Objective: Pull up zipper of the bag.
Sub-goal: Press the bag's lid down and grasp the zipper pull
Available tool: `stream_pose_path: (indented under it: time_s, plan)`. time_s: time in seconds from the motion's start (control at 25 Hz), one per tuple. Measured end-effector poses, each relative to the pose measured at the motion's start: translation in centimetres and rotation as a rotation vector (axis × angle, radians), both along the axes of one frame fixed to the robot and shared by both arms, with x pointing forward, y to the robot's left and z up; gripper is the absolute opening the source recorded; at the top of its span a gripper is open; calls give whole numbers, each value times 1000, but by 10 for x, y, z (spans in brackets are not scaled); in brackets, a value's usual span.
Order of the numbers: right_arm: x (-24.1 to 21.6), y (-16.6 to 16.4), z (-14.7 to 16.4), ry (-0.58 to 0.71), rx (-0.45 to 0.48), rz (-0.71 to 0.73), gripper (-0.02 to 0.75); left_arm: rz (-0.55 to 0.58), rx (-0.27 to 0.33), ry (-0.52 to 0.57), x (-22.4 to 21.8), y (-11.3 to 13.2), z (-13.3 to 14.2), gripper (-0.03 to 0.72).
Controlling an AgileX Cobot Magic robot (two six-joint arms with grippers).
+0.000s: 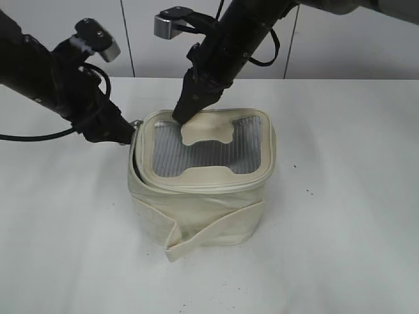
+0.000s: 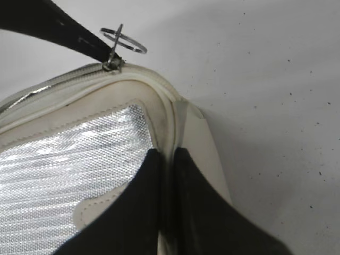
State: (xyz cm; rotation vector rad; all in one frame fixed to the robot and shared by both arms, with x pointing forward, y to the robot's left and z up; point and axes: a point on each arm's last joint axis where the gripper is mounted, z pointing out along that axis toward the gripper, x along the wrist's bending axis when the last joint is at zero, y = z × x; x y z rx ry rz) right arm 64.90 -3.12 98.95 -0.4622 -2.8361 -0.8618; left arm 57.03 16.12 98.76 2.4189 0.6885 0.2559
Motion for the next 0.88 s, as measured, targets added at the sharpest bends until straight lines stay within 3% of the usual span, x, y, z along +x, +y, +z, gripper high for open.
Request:
stream_pose_path:
  time_s: [0.16,0.24,0.36,0.44,0.88]
  plan:
    - [0,0,0,1,0,-1,18,13,-7,42,3,-2,-12,490]
    - [0,0,0,1,-1,0,18,25,-8,45,4,-2,-15,384]
    - [0,0,0,1,-1,0,18,26,-8,48,5,-2,-15,109]
    - [0,0,0,3,-2,-4,16,8,-7,64,3,-3,-14,20]
    - [4,0,7,17,-37,-82,16,-29,38,116,-23,5,24,-3]
